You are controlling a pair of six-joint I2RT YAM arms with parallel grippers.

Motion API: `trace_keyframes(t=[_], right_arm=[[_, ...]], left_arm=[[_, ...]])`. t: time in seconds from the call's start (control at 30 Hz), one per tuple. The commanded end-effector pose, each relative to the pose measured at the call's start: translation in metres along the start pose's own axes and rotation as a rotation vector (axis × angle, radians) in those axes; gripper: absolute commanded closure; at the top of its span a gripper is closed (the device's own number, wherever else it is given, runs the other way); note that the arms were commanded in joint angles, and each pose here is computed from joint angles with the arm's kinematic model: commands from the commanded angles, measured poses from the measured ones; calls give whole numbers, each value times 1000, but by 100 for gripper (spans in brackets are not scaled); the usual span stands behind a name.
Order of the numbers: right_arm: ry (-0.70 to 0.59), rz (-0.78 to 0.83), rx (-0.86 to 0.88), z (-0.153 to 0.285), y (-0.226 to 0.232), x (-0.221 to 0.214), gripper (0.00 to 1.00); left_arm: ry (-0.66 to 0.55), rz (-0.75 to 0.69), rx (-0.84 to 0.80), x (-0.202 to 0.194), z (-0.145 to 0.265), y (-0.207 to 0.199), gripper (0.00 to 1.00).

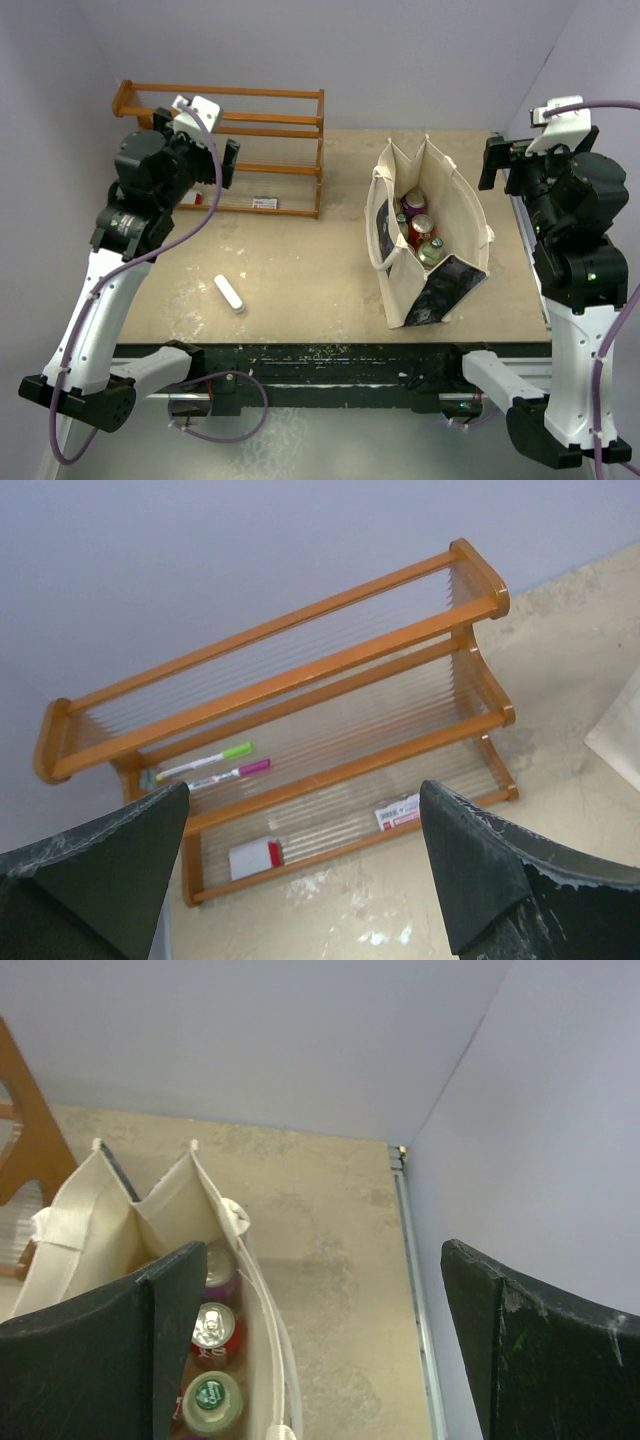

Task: Place the beverage into the canvas bag
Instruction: Reset both arms

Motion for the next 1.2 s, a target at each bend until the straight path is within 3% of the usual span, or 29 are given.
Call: trace_keyframes(t=[0.0,0.23,0.43,1.17], right_arm=[[-72,-41,-98,-2,-6,-3,0],[-71,-64,-71,0,-3,-18,0],[-84,-64,-93,8,-8,-37,0],[-73,-54,-129,10,-13,-42,0]], left_arm=[[-75,49,14,-18,-14,-8,1],[-19,75,65,-30,-14,3,1],[-27,75,6,-25,1,6,1],[-31,89,5,-25,12,11,1]])
Point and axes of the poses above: each gripper's point midway between its finger pads, its own z axis back along the fingers, its own y axis along the line the jaws close on, x = y × z, the point moved 10 cm from there along z, back along the fingers, and after that the axes turned 3 degrees about -z, right-handed, at the moved point
